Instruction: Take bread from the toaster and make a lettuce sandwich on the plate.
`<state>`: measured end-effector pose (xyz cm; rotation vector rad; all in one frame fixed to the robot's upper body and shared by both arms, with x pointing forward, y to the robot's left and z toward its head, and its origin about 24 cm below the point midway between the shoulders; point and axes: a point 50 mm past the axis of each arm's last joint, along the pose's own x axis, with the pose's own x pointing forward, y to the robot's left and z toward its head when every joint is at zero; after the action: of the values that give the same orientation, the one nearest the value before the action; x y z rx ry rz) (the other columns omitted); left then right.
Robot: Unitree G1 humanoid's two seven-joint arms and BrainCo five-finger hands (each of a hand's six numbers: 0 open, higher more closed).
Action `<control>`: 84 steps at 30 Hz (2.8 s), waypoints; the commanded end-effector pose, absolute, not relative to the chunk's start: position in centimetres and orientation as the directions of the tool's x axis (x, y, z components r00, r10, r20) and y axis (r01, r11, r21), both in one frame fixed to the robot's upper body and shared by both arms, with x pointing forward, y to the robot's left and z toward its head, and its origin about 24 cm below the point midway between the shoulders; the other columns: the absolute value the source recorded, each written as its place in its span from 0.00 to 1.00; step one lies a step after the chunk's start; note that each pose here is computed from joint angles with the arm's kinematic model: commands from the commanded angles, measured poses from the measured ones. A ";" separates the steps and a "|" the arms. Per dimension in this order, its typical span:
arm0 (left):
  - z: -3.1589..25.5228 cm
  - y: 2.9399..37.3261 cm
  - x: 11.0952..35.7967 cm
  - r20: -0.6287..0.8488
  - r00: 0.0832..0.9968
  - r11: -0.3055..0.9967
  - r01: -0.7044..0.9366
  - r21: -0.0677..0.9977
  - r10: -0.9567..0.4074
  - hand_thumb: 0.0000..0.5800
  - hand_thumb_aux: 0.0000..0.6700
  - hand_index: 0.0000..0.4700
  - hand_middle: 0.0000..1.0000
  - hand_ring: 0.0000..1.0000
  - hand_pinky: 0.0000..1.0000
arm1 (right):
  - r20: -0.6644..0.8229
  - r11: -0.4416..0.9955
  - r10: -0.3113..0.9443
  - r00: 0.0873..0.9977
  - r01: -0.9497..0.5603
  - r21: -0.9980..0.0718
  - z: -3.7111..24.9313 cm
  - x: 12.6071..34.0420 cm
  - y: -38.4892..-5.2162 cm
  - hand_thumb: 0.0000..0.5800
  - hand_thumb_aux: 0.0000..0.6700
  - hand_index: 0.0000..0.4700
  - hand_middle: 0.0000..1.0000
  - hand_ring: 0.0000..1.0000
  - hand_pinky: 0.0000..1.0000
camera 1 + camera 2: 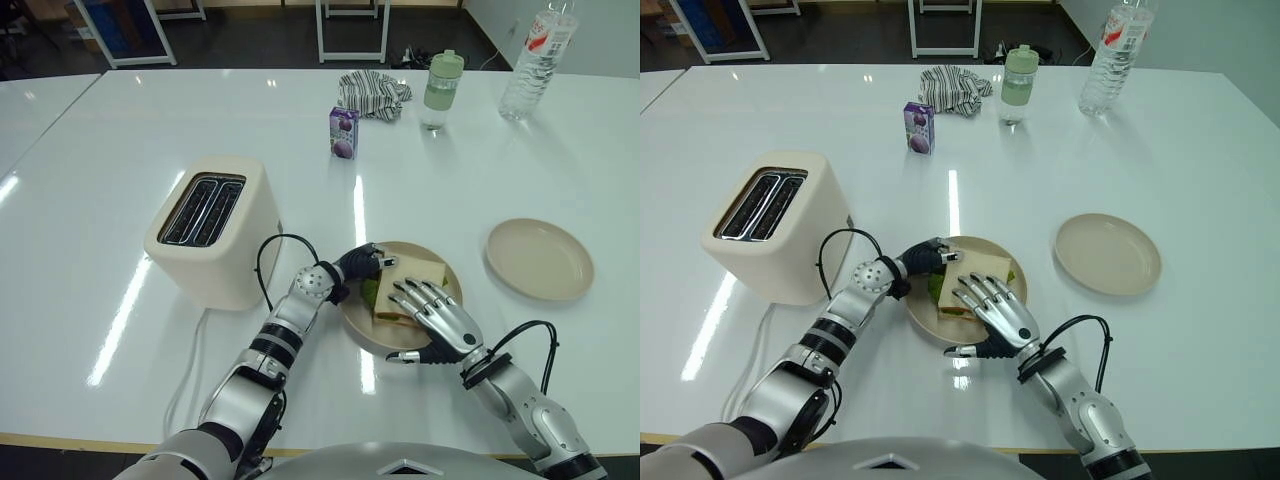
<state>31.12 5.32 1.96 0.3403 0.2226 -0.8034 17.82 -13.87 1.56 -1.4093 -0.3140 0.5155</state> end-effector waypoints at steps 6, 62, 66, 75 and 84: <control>4.0 5.4 30.3 -0.221 0.769 0.632 0.625 0.458 -0.600 0.34 0.19 0.19 1.00 1.00 1.00 | -0.502 -0.078 0.437 0.747 -0.525 -0.848 -3.3 14.5 -14.7 0.00 0.00 0.00 0.00 0.00 0.00; 1.7 15.3 19.3 -0.522 0.452 0.239 0.873 0.425 -0.723 1.00 1.00 1.00 1.00 1.00 1.00 | -0.495 0.248 0.531 0.688 -0.685 -0.685 2.0 12.2 -18.9 1.00 1.00 1.00 1.00 1.00 1.00; 0.2 14.5 19.9 -0.556 0.462 0.225 0.868 0.442 -0.691 1.00 1.00 1.00 1.00 1.00 1.00 | -0.495 0.177 0.542 0.679 -0.668 -0.723 1.0 12.7 -17.2 1.00 1.00 1.00 1.00 1.00 1.00; -1.3 13.0 21.5 -0.560 0.491 0.221 0.848 0.481 -0.667 1.00 1.00 1.00 1.00 1.00 1.00 | -0.432 0.080 0.542 0.721 -0.556 -0.827 0.4 16.5 -15.3 1.00 1.00 1.00 1.00 1.00 1.00; -2.4 11.0 24.9 -0.579 0.514 0.186 0.827 0.530 -0.633 1.00 1.00 1.00 1.00 1.00 1.00 | -0.415 0.025 0.477 0.774 -0.484 -0.874 -1.7 22.3 -15.9 1.00 1.00 1.00 1.00 1.00 1.00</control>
<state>26.08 10.51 1.17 0.8794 0.0694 -0.9918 21.72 -13.95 0.34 -1.2589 -0.1233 0.7439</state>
